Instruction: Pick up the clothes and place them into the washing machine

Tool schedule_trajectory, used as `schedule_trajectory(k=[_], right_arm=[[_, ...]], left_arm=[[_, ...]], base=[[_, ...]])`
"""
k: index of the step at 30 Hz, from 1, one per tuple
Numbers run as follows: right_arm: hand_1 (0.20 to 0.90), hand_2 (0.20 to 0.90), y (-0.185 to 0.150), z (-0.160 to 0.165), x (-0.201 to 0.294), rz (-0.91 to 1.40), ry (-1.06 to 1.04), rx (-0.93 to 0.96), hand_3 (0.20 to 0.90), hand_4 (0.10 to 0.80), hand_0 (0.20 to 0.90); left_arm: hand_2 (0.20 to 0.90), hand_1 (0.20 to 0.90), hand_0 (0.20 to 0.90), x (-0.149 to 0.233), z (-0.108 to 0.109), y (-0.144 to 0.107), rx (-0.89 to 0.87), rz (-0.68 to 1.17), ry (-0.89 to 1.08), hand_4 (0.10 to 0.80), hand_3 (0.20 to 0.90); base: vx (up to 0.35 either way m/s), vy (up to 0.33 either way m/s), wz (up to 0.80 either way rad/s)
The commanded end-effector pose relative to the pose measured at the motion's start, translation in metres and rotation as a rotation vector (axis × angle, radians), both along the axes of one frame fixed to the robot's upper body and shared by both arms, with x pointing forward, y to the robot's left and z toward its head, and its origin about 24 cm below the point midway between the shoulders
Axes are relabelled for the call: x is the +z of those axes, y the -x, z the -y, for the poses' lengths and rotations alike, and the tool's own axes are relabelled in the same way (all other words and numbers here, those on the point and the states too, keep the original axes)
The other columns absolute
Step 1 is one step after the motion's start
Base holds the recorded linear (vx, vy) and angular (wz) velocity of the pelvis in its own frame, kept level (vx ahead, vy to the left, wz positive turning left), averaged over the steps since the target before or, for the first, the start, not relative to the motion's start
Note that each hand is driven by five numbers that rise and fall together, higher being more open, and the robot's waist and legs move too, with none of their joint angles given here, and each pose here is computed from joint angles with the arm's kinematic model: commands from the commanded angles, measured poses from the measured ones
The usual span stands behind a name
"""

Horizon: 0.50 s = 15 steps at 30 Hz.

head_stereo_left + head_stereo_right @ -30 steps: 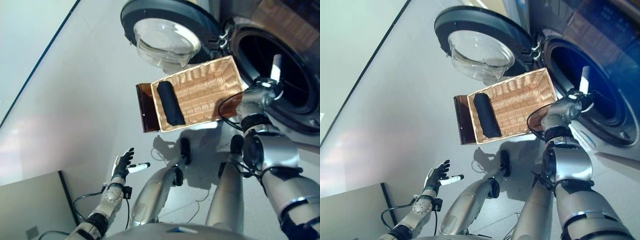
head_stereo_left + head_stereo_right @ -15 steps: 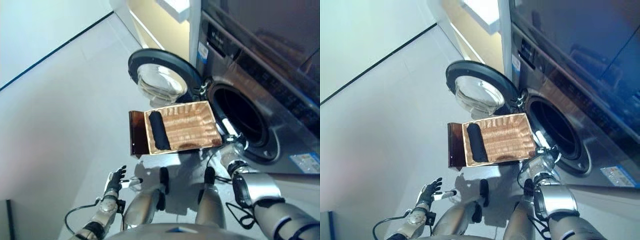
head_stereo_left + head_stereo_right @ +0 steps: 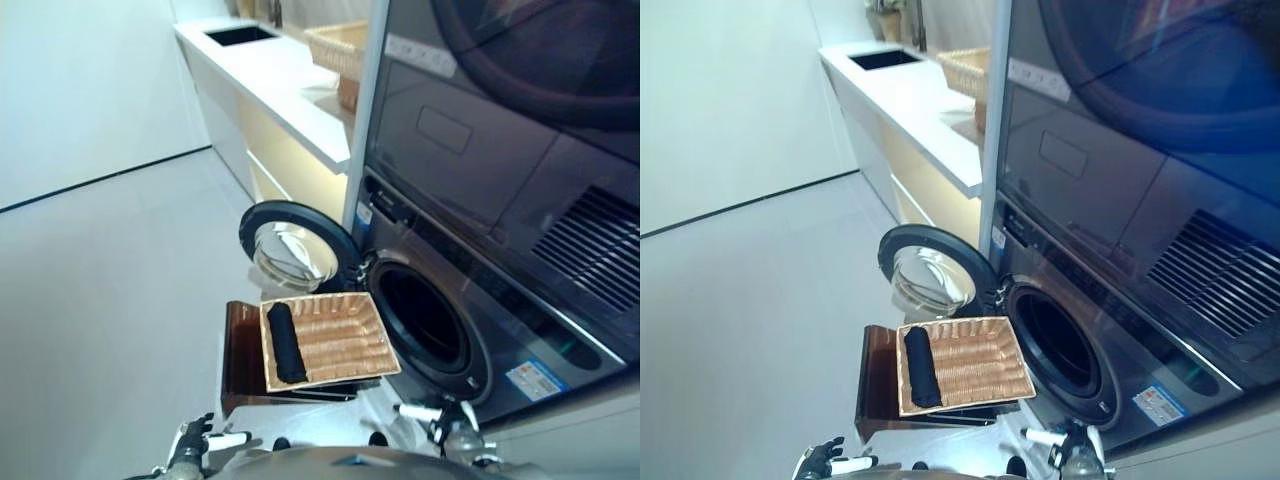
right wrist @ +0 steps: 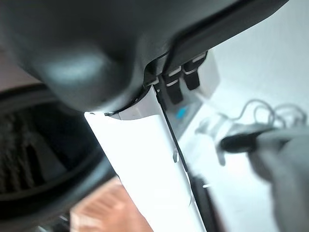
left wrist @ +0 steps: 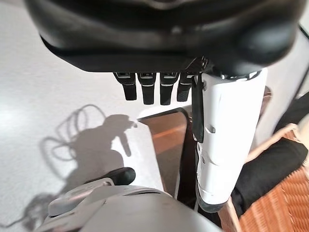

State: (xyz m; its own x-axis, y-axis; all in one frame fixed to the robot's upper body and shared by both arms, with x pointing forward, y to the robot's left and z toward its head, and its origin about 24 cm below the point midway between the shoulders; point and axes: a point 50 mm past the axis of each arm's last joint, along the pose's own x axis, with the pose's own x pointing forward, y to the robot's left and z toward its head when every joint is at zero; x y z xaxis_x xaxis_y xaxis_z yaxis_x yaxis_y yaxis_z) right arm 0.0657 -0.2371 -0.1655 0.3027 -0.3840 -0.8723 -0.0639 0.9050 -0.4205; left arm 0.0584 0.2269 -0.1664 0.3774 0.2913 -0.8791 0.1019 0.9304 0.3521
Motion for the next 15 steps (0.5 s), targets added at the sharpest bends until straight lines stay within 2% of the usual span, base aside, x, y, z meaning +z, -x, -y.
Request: schedule_trajectory(k=[1, 5, 9, 13, 15], right_arm=[[0.9, 0.9, -0.005, 0.008, 0.003, -0.016, 0.042, 0.046, 0.9, 0.8, 0.9], [0.9, 0.9, 0.01, 0.013, 0.001, -0.061, 0.054, 0.018, 0.9, 0.8, 0.9], [0.9, 0.9, -0.003, 0.013, 0.004, 0.004, 0.051, -0.018, 0.9, 0.8, 0.9], [0.9, 0.9, -0.008, 0.008, 0.004, 0.032, 0.032, -0.031, 0.9, 0.8, 0.9], [0.9, 0.9, -0.007, 0.007, 0.003, 0.039, 0.026, -0.042, 0.9, 0.8, 0.9]], left_arm=[[0.9, 0.9, 0.9, 0.002, -0.001, -0.01, -0.005, 0.03, -0.015, 0.8, 0.9], [0.9, 0.9, 0.9, 0.003, -0.003, -0.019, -0.038, 0.037, -0.02, 0.8, 0.9], [0.9, 0.9, 0.9, 0.007, -0.008, -0.03, -0.051, 0.071, -0.031, 0.8, 0.9], [0.9, 0.9, 0.9, 0.008, -0.015, -0.03, -0.084, 0.05, -0.066, 0.8, 0.9], [0.9, 0.9, 0.9, 0.009, -0.016, -0.034, -0.094, 0.058, -0.075, 0.8, 0.9]], base=[[0.049, 0.086, -0.05], [-0.018, 0.109, -0.12], [-0.073, 0.113, 0.13], [0.074, -0.018, 0.16], [0.142, -0.107, 0.57]])
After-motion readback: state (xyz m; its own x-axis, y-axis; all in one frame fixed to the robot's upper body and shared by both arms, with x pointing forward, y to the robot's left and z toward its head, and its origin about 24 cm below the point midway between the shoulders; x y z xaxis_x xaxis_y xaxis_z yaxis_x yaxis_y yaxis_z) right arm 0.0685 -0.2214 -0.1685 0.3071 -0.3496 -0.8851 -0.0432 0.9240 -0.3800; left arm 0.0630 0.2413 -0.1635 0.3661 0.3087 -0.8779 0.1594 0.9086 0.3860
